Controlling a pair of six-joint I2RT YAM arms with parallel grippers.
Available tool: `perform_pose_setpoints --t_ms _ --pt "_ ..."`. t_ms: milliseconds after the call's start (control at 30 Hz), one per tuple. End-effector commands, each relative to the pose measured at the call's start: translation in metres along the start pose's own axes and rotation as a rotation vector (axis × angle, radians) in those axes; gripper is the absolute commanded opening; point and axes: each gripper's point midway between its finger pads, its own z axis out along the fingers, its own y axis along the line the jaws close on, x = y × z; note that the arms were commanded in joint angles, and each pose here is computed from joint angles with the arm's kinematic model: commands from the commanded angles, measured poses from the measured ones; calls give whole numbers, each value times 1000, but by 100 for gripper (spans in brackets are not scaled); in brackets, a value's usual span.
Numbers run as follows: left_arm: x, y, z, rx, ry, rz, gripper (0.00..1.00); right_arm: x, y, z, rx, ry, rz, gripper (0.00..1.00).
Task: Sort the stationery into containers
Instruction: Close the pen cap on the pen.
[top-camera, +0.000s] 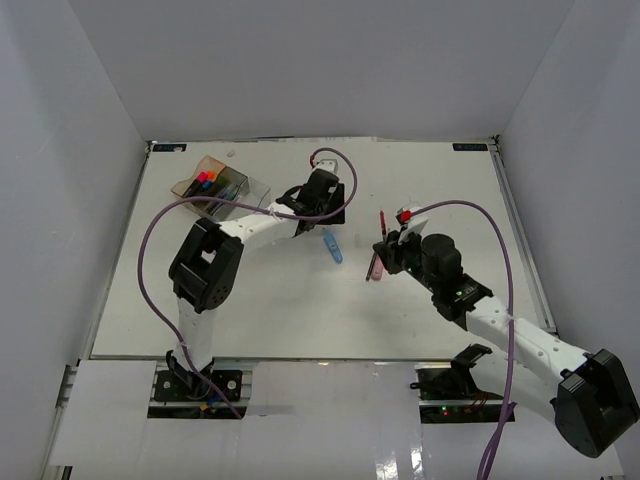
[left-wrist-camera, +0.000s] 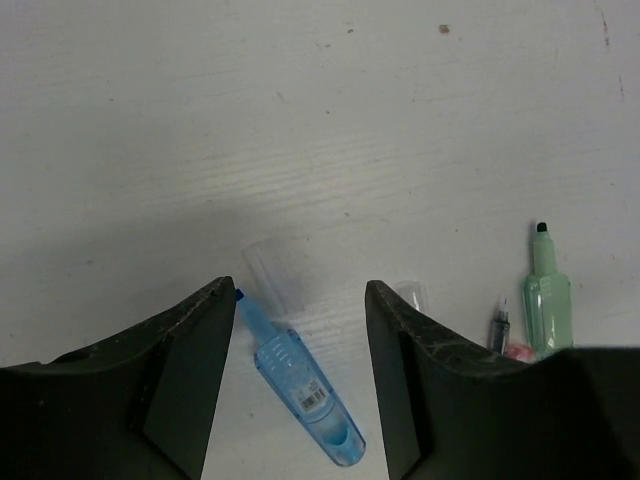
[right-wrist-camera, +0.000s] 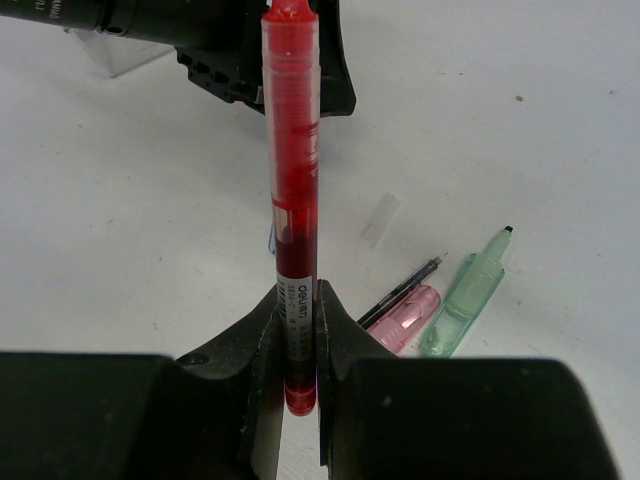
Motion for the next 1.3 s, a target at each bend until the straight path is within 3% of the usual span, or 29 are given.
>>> perform_pose_setpoints --t_ms 0,367,800,1033,1067,1267 --pt "-19 0 2 -37 -38 25 65 -6 -7 -3 27 -38 -21 8" --pt "1 9 37 -109 36 55 54 -5 -8 -6 21 -58 -9 8" --pt "31 7 43 -80 140 38 44 -1 -7 -8 11 -58 0 8" --pt "33 4 43 -69 150 27 28 -2 -6 -9 9 -64 1 8" --pt "30 3 42 -69 144 27 21 -2 -7 -9 10 -64 1 8" --pt "-3 -5 34 -56 62 27 6 -5 -6 -11 2 -74 -15 8"
